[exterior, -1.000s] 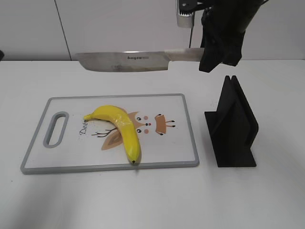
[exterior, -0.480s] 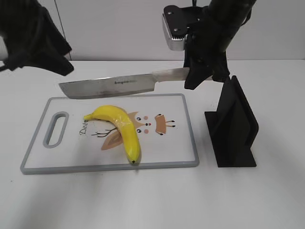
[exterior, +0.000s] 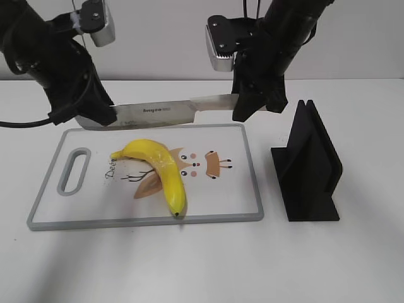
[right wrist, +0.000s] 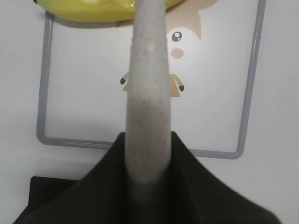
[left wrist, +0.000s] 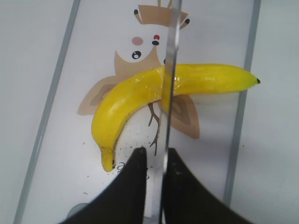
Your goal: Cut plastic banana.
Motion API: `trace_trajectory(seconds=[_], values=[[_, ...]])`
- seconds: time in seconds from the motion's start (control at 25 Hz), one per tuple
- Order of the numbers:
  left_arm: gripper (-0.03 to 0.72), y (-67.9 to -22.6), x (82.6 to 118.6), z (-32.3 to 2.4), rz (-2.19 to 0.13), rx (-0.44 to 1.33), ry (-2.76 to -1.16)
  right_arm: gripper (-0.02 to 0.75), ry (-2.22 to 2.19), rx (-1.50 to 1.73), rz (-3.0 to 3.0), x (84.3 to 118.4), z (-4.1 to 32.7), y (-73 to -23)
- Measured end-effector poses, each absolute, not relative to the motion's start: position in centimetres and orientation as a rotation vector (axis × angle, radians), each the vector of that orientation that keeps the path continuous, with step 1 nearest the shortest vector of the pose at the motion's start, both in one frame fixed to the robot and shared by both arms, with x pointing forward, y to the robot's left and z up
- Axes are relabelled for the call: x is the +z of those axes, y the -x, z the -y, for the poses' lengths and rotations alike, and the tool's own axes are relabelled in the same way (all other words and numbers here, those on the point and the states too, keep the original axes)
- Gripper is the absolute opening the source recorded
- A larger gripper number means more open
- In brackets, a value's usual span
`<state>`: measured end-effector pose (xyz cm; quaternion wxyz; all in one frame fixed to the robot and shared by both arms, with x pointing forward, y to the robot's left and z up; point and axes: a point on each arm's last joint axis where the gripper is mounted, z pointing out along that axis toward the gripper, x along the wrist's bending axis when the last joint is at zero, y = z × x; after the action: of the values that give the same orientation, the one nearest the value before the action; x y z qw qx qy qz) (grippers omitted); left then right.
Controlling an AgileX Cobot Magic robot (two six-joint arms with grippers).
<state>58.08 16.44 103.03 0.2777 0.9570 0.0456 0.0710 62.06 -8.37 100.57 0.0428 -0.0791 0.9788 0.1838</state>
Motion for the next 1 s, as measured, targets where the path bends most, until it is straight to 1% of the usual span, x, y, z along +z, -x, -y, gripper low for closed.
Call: trace_trajectory(seconds=[0.04,0.08,0.16,0.24,0.44,0.56,0.68,0.76,0.84,1.0], values=[[0.166,-58.2,102.9,-16.4,-0.124,0.187,-2.57,0.169,0.241,0.563,-2.989,100.5,8.3,-62.2],[0.099,-58.2,102.7,-16.4,-0.124,0.181,-2.573,0.169,0.239,0.564,-2.988,100.4,8.3,-62.2],[0.035,-58.4,102.2,-16.4,-0.128,0.168,-2.577,0.169,0.235,0.571,-2.988,100.3,8.2,-62.2],[0.009,-58.5,101.7,-16.3,-0.133,0.154,-2.582,0.169,0.233,0.577,-2.987,100.3,8.2,-62.2],[0.002,-59.0,101.1,-16.3,-0.145,0.169,-2.587,0.169,0.226,0.578,-2.975,100.1,8.1,-62.5],[0.002,-59.2,100.7,-16.3,-0.15,0.172,-2.597,0.169,0.215,0.576,-2.99,99.0,8.0,-62.8],[0.002,-59.8,98.3,-16.2,-0.199,0.094,-2.616,0.169,0.203,0.557,-3.036,96.6,7.8,-63.3],[0.002,-60.4,95.5,-16.1,-0.251,0.039,-2.633,0.169,0.171,0.54,-3.075,94.5,7.6,-63.6],[0.007,-60.7,92.5,-16.0,-0.313,0.01,-2.643,0.169,0.143,0.5,-3.125,91.5,7.5,-64.0],[0.012,-60.8,91.0,-15.7,-0.345,-0.007,-2.639,0.169,0.142,0.467,-3.143,89.8,7.7,-64.5]])
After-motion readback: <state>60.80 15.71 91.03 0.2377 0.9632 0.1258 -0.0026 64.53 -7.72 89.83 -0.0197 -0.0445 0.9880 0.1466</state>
